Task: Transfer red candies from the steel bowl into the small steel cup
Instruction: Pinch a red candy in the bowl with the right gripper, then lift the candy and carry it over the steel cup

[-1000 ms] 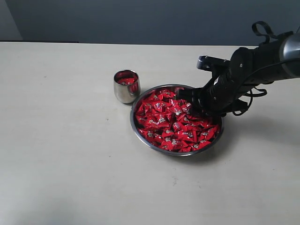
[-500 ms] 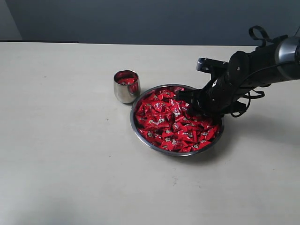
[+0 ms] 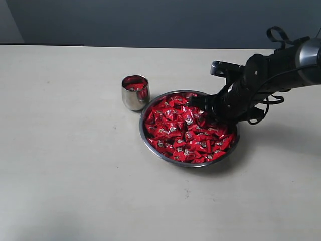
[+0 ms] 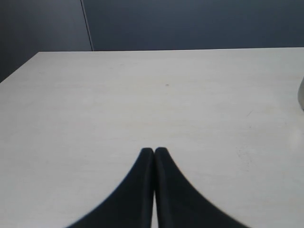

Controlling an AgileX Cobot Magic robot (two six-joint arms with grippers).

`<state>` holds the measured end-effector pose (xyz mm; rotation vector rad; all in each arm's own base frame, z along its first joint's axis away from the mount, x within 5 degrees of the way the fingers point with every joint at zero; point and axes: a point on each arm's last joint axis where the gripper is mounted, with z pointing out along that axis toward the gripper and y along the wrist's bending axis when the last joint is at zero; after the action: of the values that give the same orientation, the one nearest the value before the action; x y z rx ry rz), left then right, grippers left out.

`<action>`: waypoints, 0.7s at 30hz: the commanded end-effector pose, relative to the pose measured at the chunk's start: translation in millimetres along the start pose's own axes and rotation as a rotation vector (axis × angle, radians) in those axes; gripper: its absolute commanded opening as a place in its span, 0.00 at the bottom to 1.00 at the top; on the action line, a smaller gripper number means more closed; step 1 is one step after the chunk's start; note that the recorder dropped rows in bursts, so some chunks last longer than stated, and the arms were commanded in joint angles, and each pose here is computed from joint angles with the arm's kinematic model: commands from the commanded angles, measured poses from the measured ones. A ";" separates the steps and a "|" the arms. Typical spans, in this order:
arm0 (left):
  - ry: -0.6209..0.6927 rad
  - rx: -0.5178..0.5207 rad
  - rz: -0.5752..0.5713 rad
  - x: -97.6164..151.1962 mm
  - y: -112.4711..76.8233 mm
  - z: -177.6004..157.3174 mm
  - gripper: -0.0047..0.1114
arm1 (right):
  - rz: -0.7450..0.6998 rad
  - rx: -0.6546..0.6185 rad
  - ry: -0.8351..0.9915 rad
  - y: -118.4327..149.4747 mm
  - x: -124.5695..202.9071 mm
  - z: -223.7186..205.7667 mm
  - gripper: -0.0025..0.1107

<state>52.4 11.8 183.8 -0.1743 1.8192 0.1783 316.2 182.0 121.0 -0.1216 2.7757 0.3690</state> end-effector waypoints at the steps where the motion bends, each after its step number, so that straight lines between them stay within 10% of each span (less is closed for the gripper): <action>1: -0.011 0.006 -0.006 0.4 -0.4 0.1 0.04 | -0.018 -0.022 -0.060 3.6 -8.2 -24.6 0.02; 21: -0.011 0.006 -0.006 0.4 -0.4 0.1 0.04 | -0.344 -0.199 -0.329 70.5 -98.3 -86.8 0.02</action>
<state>52.4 11.8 183.8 -0.1743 1.8192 0.1783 360.9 215.4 238.9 -0.4454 2.3721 0.4826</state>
